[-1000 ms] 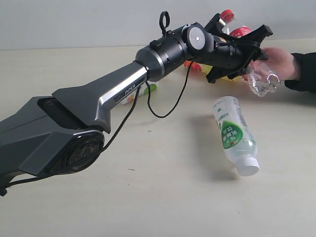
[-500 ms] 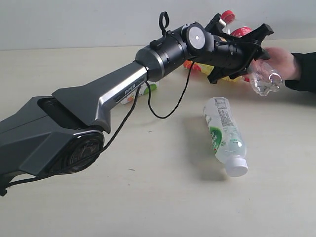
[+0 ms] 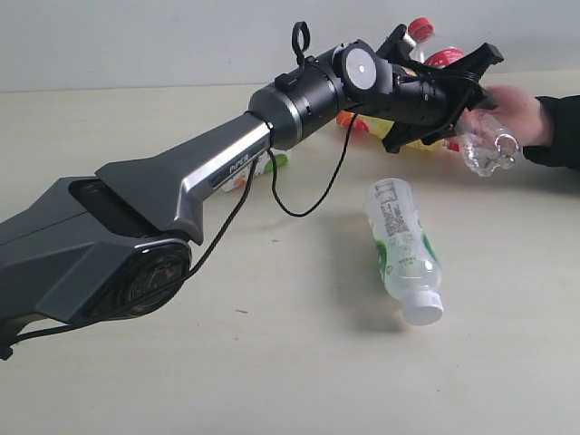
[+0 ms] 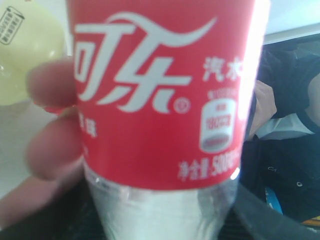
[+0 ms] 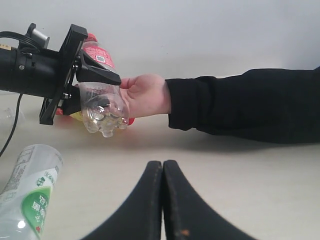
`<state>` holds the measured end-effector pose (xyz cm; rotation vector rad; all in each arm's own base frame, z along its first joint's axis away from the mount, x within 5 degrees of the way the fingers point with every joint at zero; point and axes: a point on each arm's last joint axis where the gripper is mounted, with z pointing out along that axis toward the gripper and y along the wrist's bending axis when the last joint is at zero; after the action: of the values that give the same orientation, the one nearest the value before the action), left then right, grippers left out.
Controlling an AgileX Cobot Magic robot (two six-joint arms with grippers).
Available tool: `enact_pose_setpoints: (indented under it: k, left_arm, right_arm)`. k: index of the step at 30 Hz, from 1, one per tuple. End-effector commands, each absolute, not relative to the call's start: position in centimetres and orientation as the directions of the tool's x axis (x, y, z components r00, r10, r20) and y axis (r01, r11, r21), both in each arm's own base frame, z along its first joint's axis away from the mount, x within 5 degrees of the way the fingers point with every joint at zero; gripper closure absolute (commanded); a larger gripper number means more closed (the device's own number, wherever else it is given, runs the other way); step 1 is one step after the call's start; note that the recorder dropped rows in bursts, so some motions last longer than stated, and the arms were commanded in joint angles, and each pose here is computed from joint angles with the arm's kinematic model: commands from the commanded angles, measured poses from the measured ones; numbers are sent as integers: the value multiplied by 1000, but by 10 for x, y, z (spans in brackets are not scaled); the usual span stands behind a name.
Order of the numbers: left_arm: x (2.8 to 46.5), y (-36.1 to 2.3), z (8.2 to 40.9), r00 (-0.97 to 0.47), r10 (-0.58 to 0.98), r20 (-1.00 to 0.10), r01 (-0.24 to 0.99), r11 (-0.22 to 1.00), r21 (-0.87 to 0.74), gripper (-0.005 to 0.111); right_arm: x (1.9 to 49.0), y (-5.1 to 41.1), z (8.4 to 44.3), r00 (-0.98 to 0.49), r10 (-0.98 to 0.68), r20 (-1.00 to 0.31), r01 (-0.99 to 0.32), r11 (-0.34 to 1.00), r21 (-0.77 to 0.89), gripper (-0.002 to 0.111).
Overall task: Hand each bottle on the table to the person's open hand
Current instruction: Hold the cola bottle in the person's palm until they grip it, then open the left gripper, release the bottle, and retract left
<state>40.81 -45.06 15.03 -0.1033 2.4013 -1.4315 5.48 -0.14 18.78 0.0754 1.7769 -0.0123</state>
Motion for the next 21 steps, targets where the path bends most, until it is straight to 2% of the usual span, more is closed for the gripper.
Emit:
enact_pose_setpoints:
  k: [1, 5, 7, 17, 21]
  left_arm:
    - [409, -449, 163, -933, -245, -263, 124, 468, -875, 59]
    - [409, -449, 163, -930, -233, -285, 147, 474, -868, 43]
    - [409, -449, 163, -929, -238, -282, 145, 469, -871, 39]
    - [409, -450, 166, -934, -244, -262, 131, 449, -884, 39]
    - [404, -449, 186, -934, -193, -301, 191, 441, -877, 39]
  right_arm:
    - [55, -1, 187, -197, 41, -980, 56, 998, 31, 108]
    - [55, -1, 187, -197, 41, -980, 56, 998, 31, 108]
    - [55, -1, 187, -197, 41, -980, 56, 998, 31, 108]
    - [55, -1, 187, -197, 41, -980, 56, 998, 31, 108]
    - [55, -1, 187, -197, 41, -980, 56, 998, 31, 108]
